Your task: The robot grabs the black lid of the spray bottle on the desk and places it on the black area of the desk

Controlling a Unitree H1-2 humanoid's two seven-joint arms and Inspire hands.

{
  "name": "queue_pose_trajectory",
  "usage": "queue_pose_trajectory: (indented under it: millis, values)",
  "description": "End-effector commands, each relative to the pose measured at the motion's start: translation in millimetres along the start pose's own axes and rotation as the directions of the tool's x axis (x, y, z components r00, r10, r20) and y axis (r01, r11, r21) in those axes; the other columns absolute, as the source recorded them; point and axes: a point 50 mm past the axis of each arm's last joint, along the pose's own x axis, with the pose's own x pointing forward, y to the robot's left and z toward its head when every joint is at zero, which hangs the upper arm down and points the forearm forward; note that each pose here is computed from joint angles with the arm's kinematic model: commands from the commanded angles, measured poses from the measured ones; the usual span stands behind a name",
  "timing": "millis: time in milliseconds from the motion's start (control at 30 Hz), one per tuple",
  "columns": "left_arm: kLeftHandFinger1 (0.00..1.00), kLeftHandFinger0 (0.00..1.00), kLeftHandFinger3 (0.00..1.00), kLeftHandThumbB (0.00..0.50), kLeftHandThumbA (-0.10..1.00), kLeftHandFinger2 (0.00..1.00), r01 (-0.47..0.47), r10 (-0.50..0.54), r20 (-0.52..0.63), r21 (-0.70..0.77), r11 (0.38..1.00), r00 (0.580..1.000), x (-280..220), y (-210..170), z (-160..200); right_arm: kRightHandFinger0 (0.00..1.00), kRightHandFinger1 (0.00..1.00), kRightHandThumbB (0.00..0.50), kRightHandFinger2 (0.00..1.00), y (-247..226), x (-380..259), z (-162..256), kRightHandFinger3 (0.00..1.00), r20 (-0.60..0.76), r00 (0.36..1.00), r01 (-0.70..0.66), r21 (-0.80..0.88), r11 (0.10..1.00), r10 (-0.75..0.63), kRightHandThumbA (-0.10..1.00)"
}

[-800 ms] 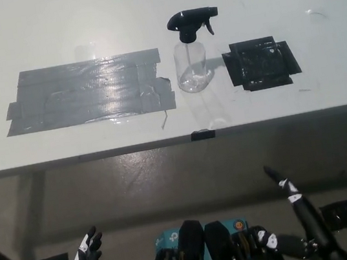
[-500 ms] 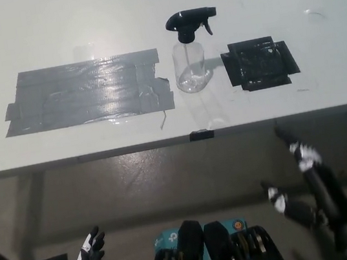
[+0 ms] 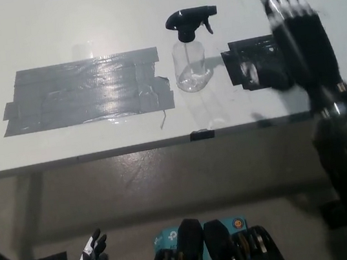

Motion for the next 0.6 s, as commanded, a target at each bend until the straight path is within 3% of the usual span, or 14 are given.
queue_pose_trajectory:
  millis: [0,567]
  values:
    - [1.00,1.00,1.00,0.029,0.94,1.00,0.004,-0.005,0.075,0.025,1.000,0.997,-1,1,13,1.00,1.00,0.343,1.00,-14,50,13,1.00,-0.049,0.998,-0.034,-0.164,0.986,0.026,0.95]
    - [1.00,1.00,1.00,0.039,0.88,1.00,0.032,-0.035,0.079,0.029,0.999,0.996,4,4,21,1.00,1.00,0.415,1.00,38,112,-1,1.00,-0.227,0.957,-0.245,-0.293,0.924,0.181,0.99]
